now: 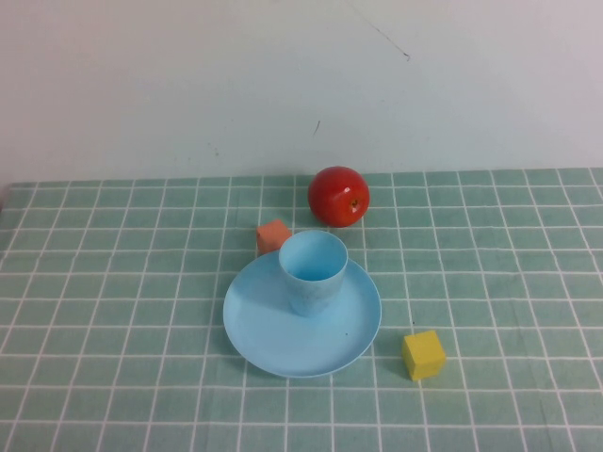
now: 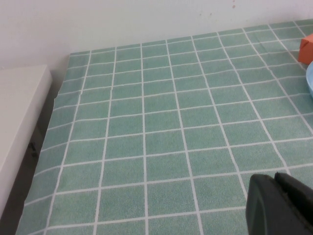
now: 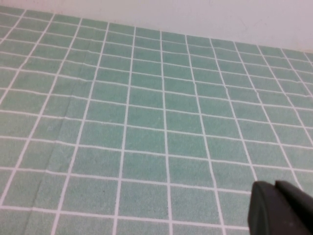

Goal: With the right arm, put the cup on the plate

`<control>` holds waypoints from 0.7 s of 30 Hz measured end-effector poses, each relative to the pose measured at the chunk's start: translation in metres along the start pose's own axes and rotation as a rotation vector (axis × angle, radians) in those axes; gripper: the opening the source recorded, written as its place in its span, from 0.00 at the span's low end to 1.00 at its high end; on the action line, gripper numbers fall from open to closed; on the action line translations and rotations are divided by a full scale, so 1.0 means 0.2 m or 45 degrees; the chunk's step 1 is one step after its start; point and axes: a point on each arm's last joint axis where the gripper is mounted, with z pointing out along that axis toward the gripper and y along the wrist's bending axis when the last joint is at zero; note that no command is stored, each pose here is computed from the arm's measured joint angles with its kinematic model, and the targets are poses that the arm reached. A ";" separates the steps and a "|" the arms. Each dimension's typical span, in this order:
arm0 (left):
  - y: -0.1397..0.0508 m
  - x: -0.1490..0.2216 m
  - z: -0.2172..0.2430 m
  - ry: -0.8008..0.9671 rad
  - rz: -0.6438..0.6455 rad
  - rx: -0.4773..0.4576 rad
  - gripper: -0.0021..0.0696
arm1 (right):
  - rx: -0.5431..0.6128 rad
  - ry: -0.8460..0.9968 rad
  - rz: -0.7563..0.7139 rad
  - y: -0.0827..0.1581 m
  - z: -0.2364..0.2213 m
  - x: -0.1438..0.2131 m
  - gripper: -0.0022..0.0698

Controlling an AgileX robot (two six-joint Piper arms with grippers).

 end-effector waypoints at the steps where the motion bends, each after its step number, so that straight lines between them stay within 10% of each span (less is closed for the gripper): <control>1: 0.00 0.00 0.00 0.000 0.000 0.000 0.02 | 0.000 0.000 0.000 0.00 0.00 0.00 0.03; 21: 0.00 0.00 0.00 0.000 0.000 0.000 0.03 | -0.001 0.002 0.060 0.00 0.00 0.00 0.03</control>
